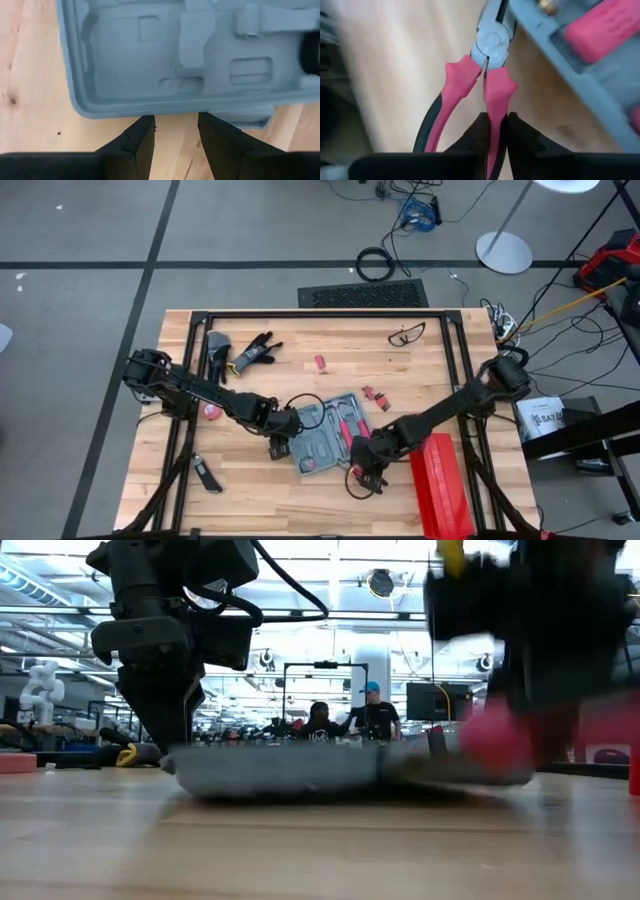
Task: Prefit tool cases
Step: Put the red pliers into the gray prefit tools case
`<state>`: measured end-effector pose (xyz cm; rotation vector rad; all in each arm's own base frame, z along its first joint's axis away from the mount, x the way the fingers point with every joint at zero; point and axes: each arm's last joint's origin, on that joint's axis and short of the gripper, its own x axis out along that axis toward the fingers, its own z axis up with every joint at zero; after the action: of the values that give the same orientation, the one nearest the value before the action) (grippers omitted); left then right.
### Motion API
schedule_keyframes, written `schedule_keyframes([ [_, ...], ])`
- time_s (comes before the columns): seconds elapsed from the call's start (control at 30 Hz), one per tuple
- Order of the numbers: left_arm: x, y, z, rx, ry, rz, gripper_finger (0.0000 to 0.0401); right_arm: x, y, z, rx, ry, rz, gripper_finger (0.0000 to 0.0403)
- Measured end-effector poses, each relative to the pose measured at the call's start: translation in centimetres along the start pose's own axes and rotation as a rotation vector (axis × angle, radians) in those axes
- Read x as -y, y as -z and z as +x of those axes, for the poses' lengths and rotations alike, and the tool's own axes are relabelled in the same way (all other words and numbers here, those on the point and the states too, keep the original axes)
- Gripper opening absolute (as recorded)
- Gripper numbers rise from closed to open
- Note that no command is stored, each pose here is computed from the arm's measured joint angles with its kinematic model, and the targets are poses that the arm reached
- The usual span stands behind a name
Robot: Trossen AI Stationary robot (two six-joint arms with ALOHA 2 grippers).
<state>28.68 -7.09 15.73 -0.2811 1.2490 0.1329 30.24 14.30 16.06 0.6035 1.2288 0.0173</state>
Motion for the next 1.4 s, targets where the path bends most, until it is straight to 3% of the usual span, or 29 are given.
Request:
schedule_keyframes([
  [0.1,0.1,-0.2,0.0,0.022,0.006,0.003,0.0157,-1.9,-0.1,-2.1,0.099,-0.056,0.071,0.0033],
  [0.17,0.4,-0.7,0.0,0.082,0.03,0.005,0.0157,-2.4,-0.8,-2.9,0.185,-0.046,0.12,0.0006],
  [0.27,0.6,-1.2,-0.1,0.136,0.038,0.017,0.0157,-2.5,-2.2,-3.5,0.256,-0.039,0.176,0.0005],
  [0.5,0.8,-1.5,-0.1,0.172,0.05,0.061,0.0157,-2.4,-2.6,-3.7,0.366,0.03,0.231,0.0004],
  [0.9,1.5,-1.1,-0.4,0.188,0.016,0.186,0.0157,-5.1,2.0,-2.7,0.269,0.072,-0.031,0.0001],
  [1.2,1.9,-1.6,-4.9,0.386,-0.07,0.27,0.0157,-6.5,4.6,0.8,0.067,-0.028,0.071,0.0087],
  [1.4,2.2,-1.3,-8.2,0.54,-0.157,0.286,0.0157,-7.7,6.4,0.9,0.049,-0.068,0.088,0.0148],
])
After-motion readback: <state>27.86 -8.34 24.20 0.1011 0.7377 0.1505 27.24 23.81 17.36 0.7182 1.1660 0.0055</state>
